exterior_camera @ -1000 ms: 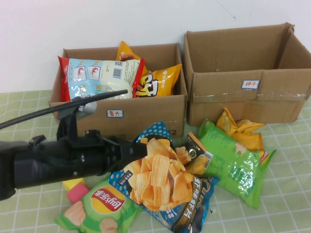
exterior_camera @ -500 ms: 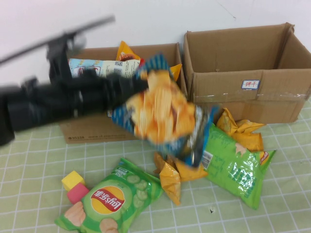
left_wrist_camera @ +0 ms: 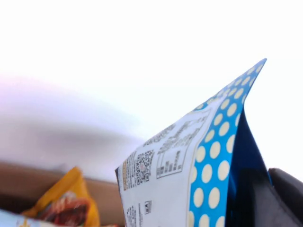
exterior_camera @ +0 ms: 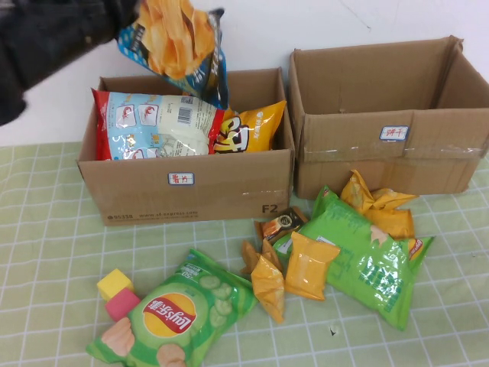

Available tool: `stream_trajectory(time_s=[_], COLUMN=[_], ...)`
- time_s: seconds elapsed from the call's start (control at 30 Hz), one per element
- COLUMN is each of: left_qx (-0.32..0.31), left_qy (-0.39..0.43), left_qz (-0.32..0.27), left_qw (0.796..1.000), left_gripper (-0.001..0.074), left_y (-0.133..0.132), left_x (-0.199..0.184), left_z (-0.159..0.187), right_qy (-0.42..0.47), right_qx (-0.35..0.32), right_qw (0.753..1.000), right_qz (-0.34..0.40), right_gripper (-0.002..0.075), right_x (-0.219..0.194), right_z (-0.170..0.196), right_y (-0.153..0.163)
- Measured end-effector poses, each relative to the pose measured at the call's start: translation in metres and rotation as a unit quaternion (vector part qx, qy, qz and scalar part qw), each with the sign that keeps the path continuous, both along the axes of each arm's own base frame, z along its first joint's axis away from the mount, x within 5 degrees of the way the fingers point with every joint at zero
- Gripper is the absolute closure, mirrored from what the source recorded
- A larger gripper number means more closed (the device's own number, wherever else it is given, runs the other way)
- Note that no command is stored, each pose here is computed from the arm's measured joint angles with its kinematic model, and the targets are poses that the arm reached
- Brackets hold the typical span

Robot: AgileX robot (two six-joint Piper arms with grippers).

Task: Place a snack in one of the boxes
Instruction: Place the potato chip in the potato chip box, then pick up the biscuit

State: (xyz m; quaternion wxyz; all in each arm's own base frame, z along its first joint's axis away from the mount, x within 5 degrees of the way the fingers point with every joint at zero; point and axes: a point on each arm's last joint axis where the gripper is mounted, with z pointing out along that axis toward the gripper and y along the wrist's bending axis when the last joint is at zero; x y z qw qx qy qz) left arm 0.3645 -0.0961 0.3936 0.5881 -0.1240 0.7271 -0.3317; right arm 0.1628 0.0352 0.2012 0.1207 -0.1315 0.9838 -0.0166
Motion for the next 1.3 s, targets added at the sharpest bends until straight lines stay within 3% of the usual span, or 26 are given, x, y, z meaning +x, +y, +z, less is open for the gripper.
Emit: stream_trajectory(time_s=[0.2,0.33,0.4,0.5,0.57,0.63,0.73,0.8,0.9,0.97,1.03,1.17,1.23,1.3], left_qx=[-0.006,-0.003,0.005,0.01,0.012,0.024,0.031,0.024,0.022,0.048,0.094,0.231,0.291,0.337], left_qy=[0.072,0.124,0.137,0.143,0.14,0.126,0.101,0.086,0.062,0.043,0.024,0.002,-0.011,-0.006], left_qz=[0.013,0.044,0.042,0.001,-0.032,-0.056,-0.084,-0.095,-0.1,-0.11,-0.119,-0.132,-0.12,-0.096], left_qw=[0.997,0.991,0.99,0.99,0.99,0.99,0.991,0.991,0.993,0.992,0.988,0.964,0.949,0.937], left_gripper=[0.0733,0.0727,0.0688,0.051,0.0316,0.0169,0.008,0.0066,0.0093,0.0157,0.0256,0.0558,0.0654,0.0698], left_y=[-0.006,0.02,0.03,0.037,0.042,0.05,0.067,0.08,0.102,0.111,0.114,0.114,0.115,0.118], left_x=[0.05,0.078,0.085,0.091,0.093,0.094,0.094,0.093,0.088,0.08,0.068,0.041,0.025,0.013], left_z=[-0.057,-0.104,-0.12,-0.136,-0.142,-0.142,-0.135,-0.127,-0.11,-0.092,-0.068,-0.031,-0.012,0.002], right_qy=[-0.001,-0.001,-0.002,0.001,0.002,0.001,0.0,-0.002,-0.015,-0.03,-0.041,-0.046,-0.046,-0.045], right_qx=[0.001,0.001,0.001,0.0,0.0,0.0,0.001,0.002,0.006,0.01,0.014,0.015,0.016,0.022], right_qw=[1.0,1.0,1.0,1.0,1.0,1.0,1.0,1.0,1.0,1.0,0.999,0.999,0.999,0.999], right_qz=[-0.001,-0.001,0.0,0.0,0.0,0.0,0.0,0.0,0.001,0.002,0.003,0.003,0.002,-0.001], right_gripper=[0.0582,0.0582,0.0582,0.0582,0.0582,0.0582,0.0582,0.0582,0.0582,0.0582,0.0582,0.0582,0.0582,0.0582], right_x=[0.0,0.0,-0.001,-0.003,-0.004,-0.003,-0.003,-0.003,-0.001,0.002,0.004,0.005,0.005,0.005], right_z=[0.0,-0.001,-0.002,-0.006,-0.007,-0.007,-0.007,-0.007,-0.006,-0.005,-0.005,-0.004,-0.004,-0.004], right_y=[0.0,0.0,0.0,-0.001,-0.001,-0.001,-0.001,-0.001,0.0,0.001,0.002,0.002,0.002,0.003])
